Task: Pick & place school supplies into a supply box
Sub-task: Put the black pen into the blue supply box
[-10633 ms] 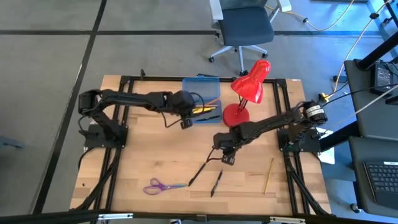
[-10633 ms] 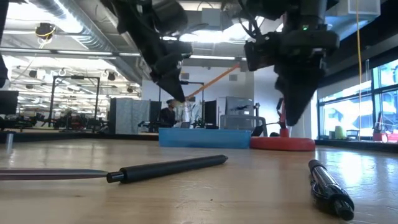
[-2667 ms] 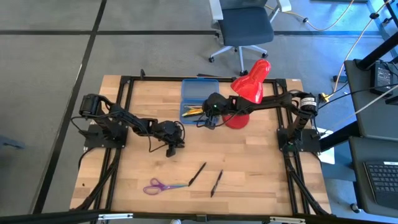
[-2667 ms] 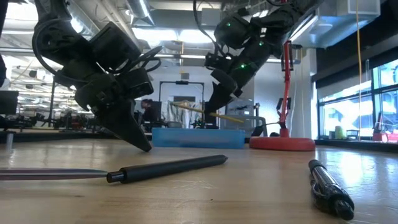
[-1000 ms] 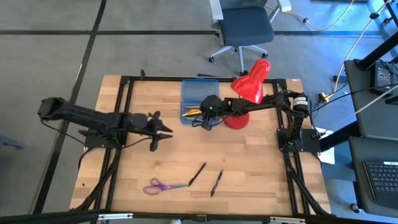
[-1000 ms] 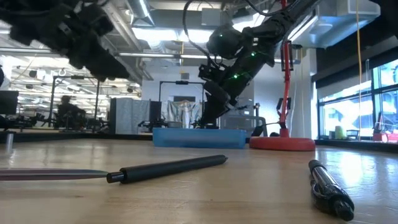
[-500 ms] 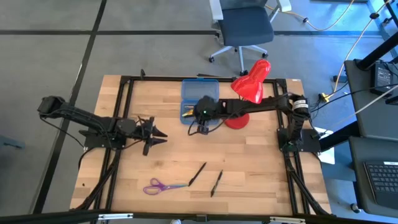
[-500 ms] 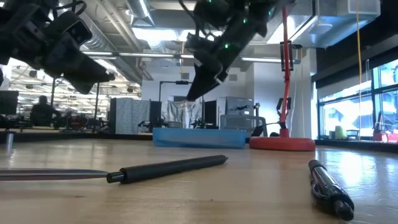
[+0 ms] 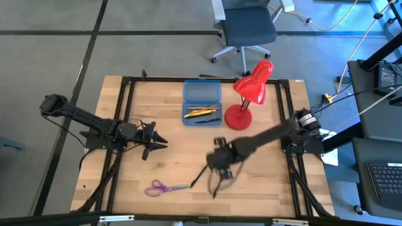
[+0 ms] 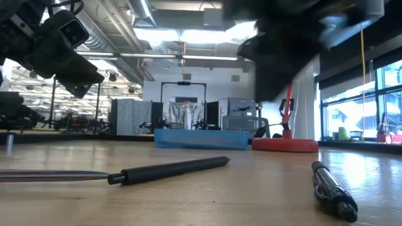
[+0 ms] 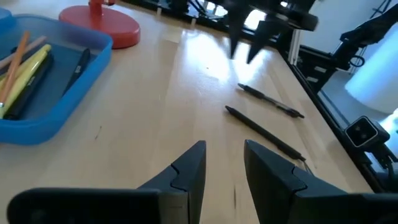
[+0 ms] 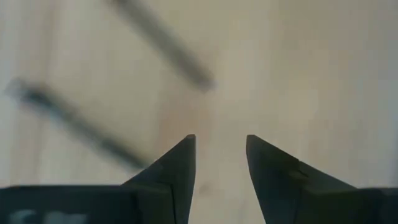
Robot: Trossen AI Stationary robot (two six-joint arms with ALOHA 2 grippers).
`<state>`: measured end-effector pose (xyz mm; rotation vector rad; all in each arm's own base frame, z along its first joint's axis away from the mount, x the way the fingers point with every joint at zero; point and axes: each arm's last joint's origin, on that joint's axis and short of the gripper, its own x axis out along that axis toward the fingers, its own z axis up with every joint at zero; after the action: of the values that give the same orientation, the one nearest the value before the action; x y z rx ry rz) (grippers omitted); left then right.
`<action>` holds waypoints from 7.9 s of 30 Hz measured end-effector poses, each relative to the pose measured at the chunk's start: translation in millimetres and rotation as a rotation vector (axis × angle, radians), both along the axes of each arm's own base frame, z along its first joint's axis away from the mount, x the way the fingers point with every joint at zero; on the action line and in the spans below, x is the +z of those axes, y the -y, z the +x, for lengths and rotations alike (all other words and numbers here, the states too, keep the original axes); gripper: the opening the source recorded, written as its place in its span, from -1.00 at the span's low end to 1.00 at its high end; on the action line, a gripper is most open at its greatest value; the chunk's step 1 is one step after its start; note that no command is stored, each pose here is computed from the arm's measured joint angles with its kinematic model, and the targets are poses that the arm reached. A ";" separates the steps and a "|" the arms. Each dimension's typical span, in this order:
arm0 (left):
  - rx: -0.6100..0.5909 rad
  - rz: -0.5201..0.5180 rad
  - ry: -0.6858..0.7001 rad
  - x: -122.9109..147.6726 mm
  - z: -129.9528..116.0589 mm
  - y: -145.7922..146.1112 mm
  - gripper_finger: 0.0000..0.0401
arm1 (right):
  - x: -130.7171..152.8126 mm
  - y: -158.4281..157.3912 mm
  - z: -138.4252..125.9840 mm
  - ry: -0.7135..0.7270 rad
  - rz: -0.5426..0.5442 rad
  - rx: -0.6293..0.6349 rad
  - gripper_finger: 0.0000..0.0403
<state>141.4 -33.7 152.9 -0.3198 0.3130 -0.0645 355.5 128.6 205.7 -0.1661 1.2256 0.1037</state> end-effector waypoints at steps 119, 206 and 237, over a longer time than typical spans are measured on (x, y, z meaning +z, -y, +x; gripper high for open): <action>0.136 0.027 -0.025 -2.8 -0.6 -4.3 -0.54 | -17.7 209.3 49.4 0.200 -0.199 -0.319 -0.77; 0.132 0.024 -0.019 -2.4 -0.5 -4.1 -0.57 | -70.4 2.3 55.1 0.546 0.206 0.678 -0.38; 0.132 0.025 -0.022 -3.0 -0.5 -4.1 -0.57 | -114.3 -0.6 60.7 0.394 0.253 0.515 -0.78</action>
<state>140.8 -29.5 149.9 -0.3162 0.3135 0.0729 416.2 129.3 91.5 -0.2639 0.7462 0.6414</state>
